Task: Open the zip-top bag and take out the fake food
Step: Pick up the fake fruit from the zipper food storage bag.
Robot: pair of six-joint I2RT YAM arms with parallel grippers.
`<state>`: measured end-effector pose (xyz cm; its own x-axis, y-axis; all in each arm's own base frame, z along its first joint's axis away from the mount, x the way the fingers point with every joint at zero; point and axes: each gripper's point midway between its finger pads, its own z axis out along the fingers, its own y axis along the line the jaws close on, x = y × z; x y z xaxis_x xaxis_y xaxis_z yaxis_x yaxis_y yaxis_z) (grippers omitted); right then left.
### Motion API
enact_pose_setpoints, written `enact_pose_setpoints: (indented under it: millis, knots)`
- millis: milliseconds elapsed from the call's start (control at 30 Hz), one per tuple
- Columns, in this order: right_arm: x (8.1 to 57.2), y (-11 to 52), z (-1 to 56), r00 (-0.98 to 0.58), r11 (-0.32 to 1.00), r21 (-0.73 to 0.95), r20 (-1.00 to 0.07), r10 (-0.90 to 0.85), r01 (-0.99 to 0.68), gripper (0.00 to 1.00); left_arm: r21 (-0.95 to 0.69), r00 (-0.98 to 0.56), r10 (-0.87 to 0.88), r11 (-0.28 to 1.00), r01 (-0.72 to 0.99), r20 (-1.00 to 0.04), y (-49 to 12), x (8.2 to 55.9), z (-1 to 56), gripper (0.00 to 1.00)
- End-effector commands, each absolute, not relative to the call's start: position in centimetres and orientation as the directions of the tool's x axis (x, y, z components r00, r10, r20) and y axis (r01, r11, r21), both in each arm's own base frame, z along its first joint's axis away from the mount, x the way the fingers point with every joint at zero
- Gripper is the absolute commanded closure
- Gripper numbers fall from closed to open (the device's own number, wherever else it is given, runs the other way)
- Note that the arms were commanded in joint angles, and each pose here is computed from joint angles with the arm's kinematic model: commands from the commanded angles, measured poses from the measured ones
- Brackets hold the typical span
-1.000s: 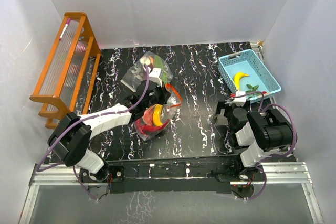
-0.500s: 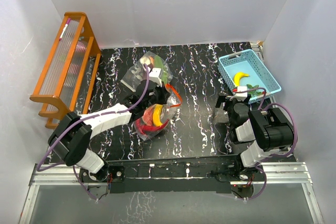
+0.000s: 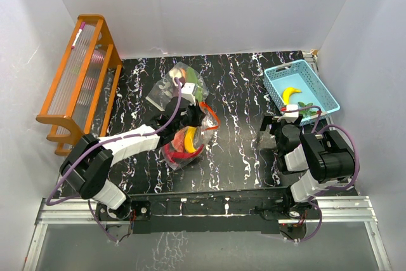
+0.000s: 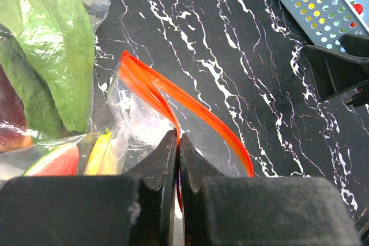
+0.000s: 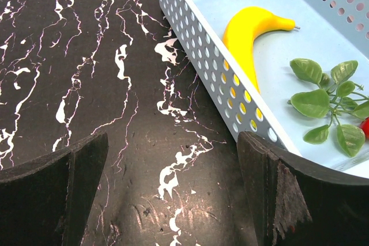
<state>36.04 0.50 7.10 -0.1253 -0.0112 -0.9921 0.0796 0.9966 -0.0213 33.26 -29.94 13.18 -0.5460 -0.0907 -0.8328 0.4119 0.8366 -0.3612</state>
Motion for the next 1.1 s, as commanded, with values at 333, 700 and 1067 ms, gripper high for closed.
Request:
enact_pose_setpoints:
  millis: [333,700,1067]
  knots:
    - [37.06,0.5,9.21,-0.05,0.997,-0.006,-0.999,-0.002,0.082,0.02,-0.346,-0.539,-0.081,0.843,0.412,-0.838,-29.43,33.52,12.83,1.0]
    - [37.06,0.47,9.21,-0.051,0.997,-0.006,-0.999,-0.002,0.083,0.01,-0.343,-0.54,-0.08,0.846,0.407,-0.838,-29.26,33.64,12.66,1.0]
    - [37.06,0.45,9.21,-0.051,0.997,-0.006,-0.999,-0.002,0.083,0.02,-0.344,-0.542,-0.078,0.845,0.409,-0.837,-29.33,33.68,12.53,1.0]
